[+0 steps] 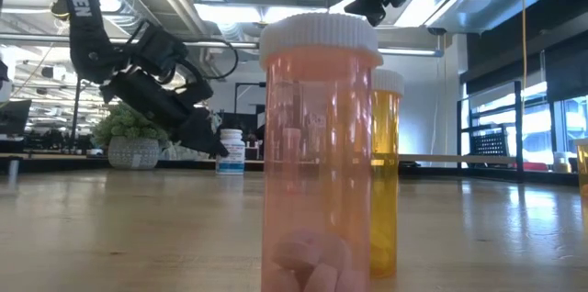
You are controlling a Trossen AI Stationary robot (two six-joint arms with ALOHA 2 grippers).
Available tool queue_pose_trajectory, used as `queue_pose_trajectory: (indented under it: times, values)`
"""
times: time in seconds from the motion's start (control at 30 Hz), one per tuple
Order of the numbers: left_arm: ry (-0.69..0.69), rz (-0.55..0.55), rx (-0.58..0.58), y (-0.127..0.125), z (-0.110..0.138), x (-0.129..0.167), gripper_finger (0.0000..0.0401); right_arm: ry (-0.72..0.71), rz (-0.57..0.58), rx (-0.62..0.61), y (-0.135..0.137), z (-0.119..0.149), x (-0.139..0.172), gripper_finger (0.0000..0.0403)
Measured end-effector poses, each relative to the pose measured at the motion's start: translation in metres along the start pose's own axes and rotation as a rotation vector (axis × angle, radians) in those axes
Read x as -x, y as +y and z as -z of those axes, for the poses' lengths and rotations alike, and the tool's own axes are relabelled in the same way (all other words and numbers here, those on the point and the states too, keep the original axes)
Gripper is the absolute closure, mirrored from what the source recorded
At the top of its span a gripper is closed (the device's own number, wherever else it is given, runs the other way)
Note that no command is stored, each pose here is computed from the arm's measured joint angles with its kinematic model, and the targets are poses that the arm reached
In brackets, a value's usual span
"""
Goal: Pick and place medicine bottles onto shelf by color
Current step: Put the top right white pill bottle on the shelf
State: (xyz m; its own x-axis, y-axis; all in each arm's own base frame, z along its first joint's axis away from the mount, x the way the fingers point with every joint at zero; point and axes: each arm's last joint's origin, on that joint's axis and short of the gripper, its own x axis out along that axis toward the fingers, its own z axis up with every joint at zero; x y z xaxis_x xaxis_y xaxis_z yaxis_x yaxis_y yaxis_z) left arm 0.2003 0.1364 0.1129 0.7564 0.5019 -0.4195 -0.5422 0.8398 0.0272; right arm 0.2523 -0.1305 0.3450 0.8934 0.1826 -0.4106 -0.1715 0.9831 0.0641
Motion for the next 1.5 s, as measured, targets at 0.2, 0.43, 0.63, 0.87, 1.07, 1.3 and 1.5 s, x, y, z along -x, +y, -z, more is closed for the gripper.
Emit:
queue_pose_trajectory:
  times: [0.2, 0.43, 0.63, 0.87, 1.07, 1.3, 1.5]
  values:
    - [0.000, 0.006, 0.007, 0.0000, -0.0020, -0.0054, 0.0181, 0.000, 0.000, 0.000, 0.0000, 0.0000, 0.0000, 0.0210]
    - [0.013, 0.023, -0.001, -0.0047, -0.0009, -0.0055, 0.0181, 0.000, 0.000, 0.000, 0.0000, 0.0000, 0.0000, 0.0210]
    - [0.021, 0.024, -0.001, -0.0051, -0.0002, -0.0055, 0.0181, 0.000, 0.000, 0.000, 0.0000, 0.0000, 0.0000, 0.0210]
    - [0.020, 0.016, -0.001, -0.0048, -0.0003, -0.0054, 0.0181, 0.000, 0.000, 0.000, 0.0000, -0.0001, 0.0000, 0.0210]
    - [0.020, 0.015, 0.000, -0.0048, -0.0003, -0.0054, 0.0192, 0.000, 0.000, 0.000, 0.0000, -0.0001, 0.0000, 0.0210]
    - [0.020, 0.014, 0.026, -0.0048, -0.0004, -0.0054, 0.0223, 0.000, 0.000, 0.000, 0.0000, -0.0001, 0.0000, 0.0210]
    - [0.019, 0.014, 0.026, -0.0048, -0.0004, -0.0054, 0.0252, 0.000, 0.000, 0.000, 0.0000, -0.0001, 0.0000, 0.0210]
